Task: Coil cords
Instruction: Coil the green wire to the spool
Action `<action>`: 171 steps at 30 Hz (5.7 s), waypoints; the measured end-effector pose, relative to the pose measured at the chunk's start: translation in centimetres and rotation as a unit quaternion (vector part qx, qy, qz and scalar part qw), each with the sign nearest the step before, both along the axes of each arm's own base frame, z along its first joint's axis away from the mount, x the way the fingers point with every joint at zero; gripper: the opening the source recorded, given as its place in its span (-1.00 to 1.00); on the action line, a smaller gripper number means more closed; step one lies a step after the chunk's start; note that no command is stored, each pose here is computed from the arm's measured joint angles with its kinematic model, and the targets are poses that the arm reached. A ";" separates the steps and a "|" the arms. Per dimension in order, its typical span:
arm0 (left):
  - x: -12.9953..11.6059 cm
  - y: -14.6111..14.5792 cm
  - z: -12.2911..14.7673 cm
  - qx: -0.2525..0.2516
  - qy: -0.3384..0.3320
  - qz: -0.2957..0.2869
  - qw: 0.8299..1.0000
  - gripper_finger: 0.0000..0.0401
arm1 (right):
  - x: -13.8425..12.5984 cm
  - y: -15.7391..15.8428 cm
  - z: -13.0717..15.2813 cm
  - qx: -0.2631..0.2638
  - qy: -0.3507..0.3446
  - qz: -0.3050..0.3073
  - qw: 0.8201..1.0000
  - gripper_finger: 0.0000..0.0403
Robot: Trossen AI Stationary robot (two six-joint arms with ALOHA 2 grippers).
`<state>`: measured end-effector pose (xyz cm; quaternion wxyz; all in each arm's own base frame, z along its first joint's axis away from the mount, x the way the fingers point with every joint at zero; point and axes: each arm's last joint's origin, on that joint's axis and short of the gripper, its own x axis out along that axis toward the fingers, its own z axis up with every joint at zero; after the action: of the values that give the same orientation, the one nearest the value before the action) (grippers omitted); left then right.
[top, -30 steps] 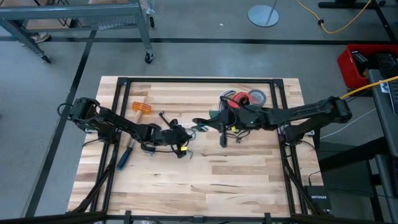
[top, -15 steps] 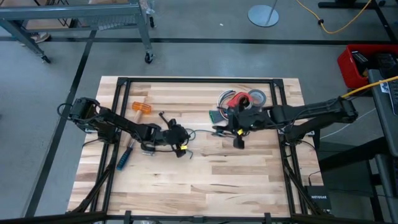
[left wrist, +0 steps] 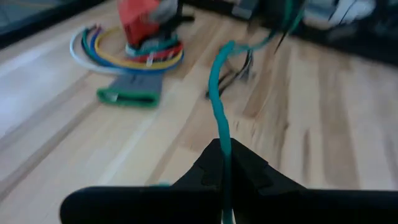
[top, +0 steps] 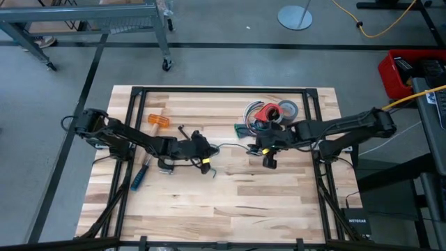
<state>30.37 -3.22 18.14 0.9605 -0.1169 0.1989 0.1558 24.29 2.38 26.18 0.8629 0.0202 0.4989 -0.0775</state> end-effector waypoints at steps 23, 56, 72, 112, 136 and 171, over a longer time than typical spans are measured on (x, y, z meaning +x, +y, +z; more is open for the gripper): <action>0.6 -0.5 2.7 -0.096 -0.140 -0.025 0.985 -1.00 | 8.2 -0.9 -4.6 0.000 -0.137 -0.104 0.985 -0.99; 0.6 -0.7 2.9 -0.087 -0.145 -0.030 0.985 -1.00 | 10.9 -5.1 -0.8 0.023 -0.388 -0.165 0.907 -0.99; 0.1 -0.8 1.2 -0.007 -0.044 -0.032 0.998 -1.00 | 10.5 -8.8 0.1 0.186 -0.405 -0.060 0.893 -0.99; -0.9 -2.6 -0.5 -0.043 0.052 -0.121 0.990 -0.99 | 6.6 -7.1 -5.3 0.306 -0.059 0.034 0.950 -0.99; -0.1 0.8 0.3 -0.054 0.000 -0.032 0.998 -1.00 | 6.7 -2.3 -5.9 0.075 -0.015 0.022 0.997 -0.99; 0.9 1.8 3.1 -0.087 -0.158 -0.016 0.983 -0.99 | 9.0 -2.7 -4.2 0.041 -0.184 -0.093 0.978 -0.99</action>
<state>31.26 -1.38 21.26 0.9683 -0.2203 0.0592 0.1020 33.33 -0.28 22.02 0.9272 0.1163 0.3307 -0.1318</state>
